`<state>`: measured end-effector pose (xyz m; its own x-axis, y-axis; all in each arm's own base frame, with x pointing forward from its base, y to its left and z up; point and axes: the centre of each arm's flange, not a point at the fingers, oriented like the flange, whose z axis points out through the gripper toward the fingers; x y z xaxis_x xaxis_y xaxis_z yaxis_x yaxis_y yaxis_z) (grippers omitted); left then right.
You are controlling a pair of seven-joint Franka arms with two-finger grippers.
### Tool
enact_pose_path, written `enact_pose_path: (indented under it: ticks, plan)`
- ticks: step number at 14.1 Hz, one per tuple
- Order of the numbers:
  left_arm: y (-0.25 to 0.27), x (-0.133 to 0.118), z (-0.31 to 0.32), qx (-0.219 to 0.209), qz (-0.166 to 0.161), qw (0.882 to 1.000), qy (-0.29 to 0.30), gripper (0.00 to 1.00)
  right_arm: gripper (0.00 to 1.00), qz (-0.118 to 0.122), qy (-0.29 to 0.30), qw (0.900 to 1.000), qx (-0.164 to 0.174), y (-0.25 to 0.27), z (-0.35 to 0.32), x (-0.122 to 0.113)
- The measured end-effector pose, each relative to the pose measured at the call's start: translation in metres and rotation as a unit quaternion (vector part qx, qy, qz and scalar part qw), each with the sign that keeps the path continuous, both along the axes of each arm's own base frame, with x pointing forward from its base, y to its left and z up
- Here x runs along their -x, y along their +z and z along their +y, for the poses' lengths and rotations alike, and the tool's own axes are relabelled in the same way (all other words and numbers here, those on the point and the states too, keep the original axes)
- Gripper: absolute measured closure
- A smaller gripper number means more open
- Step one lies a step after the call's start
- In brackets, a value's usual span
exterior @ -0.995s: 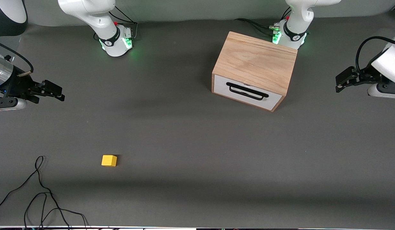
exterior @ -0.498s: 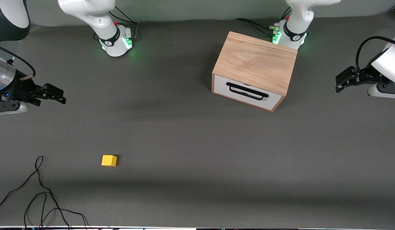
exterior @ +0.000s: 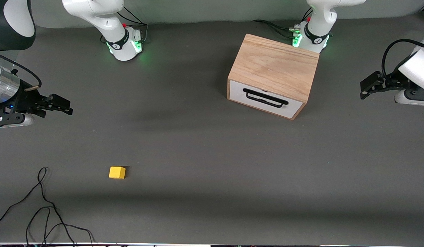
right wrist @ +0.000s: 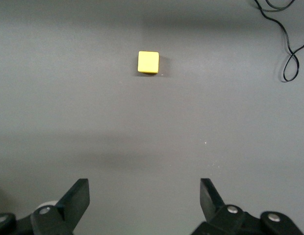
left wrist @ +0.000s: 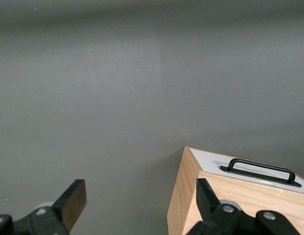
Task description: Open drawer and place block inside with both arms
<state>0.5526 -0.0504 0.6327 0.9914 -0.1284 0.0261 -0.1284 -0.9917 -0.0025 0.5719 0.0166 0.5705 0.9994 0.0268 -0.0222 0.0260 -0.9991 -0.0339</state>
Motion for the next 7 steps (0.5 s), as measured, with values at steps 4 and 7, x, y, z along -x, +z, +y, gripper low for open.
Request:
enact_pose_path:
  ticks: [4,7]
  plan:
    - [0.000,0.000,0.000,0.001,0.000,1.000,0.022,0.00,0.00,0.003,0.000,1.000,0.001,-0.011,0.001,-0.012]
    - [-0.006,-0.003,-0.009,0.004,0.002,0.996,0.084,0.00,0.00,0.006,-0.003,1.000,0.000,-0.017,0.000,-0.021]
